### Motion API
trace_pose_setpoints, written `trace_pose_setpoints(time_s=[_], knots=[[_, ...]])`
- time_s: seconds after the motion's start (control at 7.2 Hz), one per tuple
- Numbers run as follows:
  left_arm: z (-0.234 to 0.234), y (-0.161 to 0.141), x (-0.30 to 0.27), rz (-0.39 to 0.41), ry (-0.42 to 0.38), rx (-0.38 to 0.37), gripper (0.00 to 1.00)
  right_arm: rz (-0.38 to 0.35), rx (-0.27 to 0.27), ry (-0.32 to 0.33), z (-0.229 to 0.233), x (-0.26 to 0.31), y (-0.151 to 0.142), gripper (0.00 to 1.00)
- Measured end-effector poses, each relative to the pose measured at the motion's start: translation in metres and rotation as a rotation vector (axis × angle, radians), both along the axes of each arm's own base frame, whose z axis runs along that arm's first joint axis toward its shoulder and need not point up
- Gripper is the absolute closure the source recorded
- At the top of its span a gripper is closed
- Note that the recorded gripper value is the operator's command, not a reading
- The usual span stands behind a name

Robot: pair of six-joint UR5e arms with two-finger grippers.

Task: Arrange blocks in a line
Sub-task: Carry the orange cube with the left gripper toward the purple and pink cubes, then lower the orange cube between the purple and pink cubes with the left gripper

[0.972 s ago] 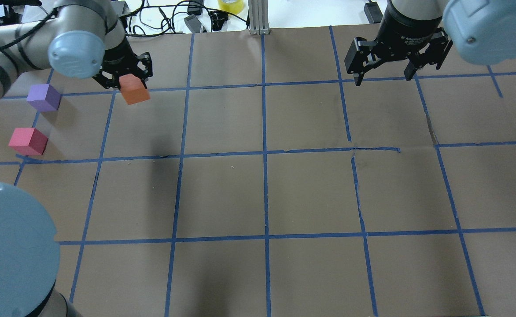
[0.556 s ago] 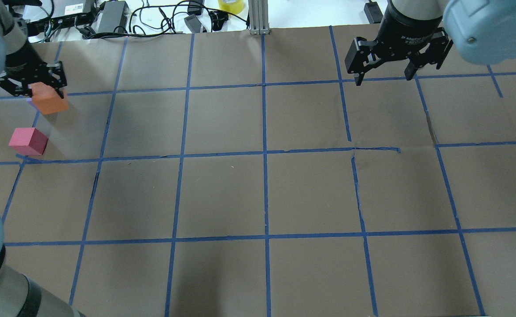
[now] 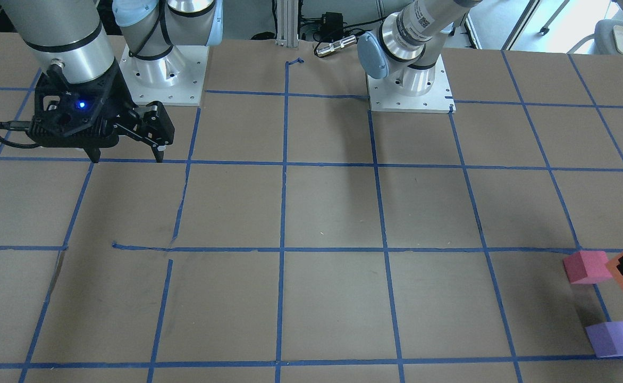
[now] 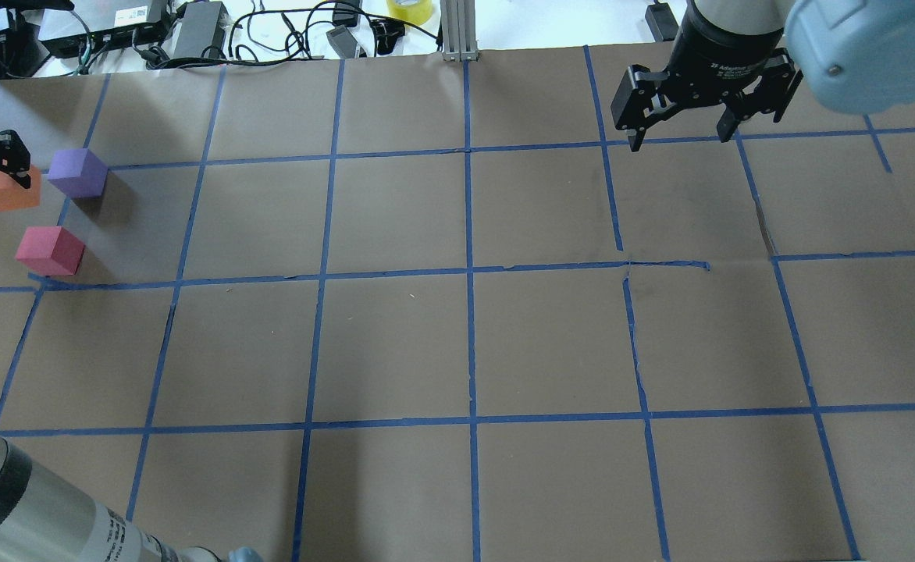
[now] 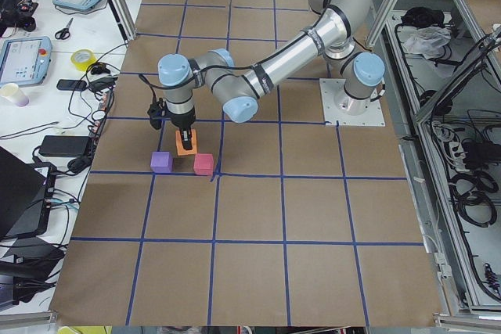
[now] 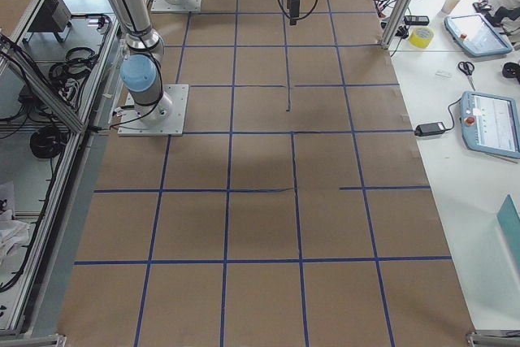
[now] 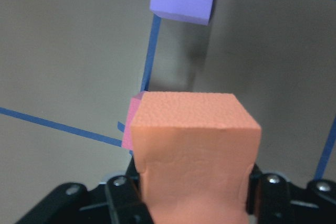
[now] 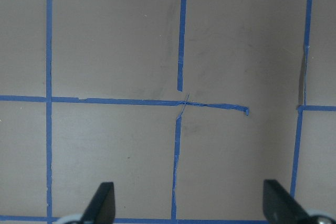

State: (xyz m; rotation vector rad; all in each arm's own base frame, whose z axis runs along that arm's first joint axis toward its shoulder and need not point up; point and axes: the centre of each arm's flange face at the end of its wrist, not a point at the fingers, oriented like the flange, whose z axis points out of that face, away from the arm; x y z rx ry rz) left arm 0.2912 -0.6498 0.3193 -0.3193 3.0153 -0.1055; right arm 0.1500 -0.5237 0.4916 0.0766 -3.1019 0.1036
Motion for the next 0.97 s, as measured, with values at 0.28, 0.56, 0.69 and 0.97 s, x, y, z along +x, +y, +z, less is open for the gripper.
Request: trace_pose_setpoints(time_s=[0.28,0.56,0.69,0.97], knots=[[-0.022,-0.017,0.016,-0.006,0.022,-0.012,1.00,-0.002,-0.001,0.001,0.000,0.000,0.000,0.00],[-0.048,-0.028,0.023,-0.021,0.033,-0.009,1.00,-0.004,0.000,0.001,0.001,0.000,0.001,0.00],[-0.059,-0.029,0.023,-0.032,0.044,0.002,1.00,-0.005,0.000,0.001,0.000,0.000,0.001,0.00],[-0.069,-0.029,0.022,-0.081,0.055,0.021,1.00,-0.006,0.000,0.001,0.001,0.000,0.001,0.00]])
